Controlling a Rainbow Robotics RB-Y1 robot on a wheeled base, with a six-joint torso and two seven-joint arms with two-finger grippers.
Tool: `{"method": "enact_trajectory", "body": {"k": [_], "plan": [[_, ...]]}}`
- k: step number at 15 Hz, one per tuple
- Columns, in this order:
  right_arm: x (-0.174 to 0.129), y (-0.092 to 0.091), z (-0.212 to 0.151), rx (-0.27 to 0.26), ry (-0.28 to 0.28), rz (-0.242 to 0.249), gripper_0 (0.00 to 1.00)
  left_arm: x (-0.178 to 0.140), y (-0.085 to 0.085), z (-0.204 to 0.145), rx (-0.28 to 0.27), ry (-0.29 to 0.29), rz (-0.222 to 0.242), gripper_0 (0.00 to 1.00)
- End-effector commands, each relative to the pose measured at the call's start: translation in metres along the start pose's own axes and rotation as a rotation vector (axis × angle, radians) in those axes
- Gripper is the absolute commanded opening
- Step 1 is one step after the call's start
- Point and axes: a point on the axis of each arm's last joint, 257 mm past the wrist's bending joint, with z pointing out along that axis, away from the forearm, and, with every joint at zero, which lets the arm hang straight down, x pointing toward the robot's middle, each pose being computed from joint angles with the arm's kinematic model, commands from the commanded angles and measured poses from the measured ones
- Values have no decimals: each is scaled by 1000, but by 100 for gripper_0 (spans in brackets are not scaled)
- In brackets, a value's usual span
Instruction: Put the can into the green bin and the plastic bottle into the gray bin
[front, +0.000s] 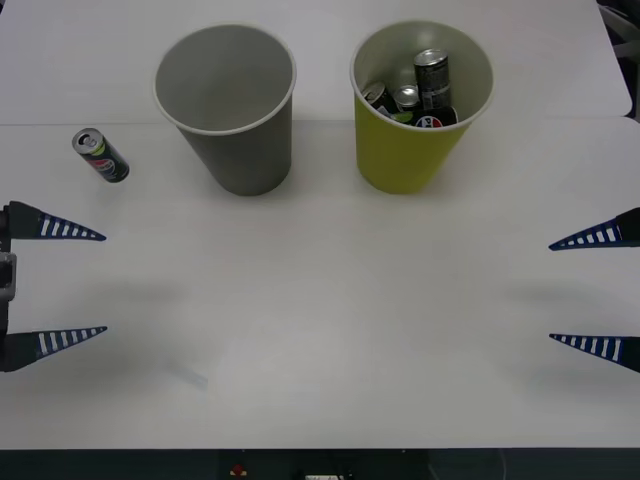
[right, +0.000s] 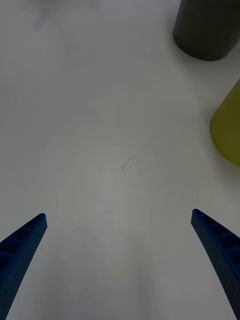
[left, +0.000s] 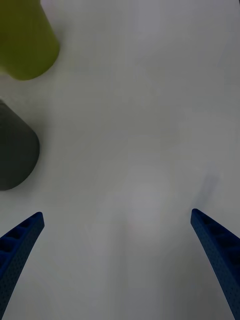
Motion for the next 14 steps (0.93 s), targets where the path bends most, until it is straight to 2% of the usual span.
{"method": "enact_trajectory", "body": {"k": [1,4,6,8,9,11,14], "plan": [[0,0,0,0,0,0,100,-4,7,0,-38,-24,-54,100],[0,0,0,0,0,0,100,-5,11,0,-95,-45,-127,100],[0,0,0,0,0,0,100,-6,15,0,-155,-66,-199,100],[0,0,0,0,0,0,100,-8,17,5,-221,-102,-312,100],[0,0,0,0,0,0,100,-9,20,7,-270,-124,-387,100],[0,0,0,0,0,0,100,-9,30,6,-345,-146,-472,100],[0,0,0,0,0,0,100,2,40,7,-432,-164,-599,100]]}}
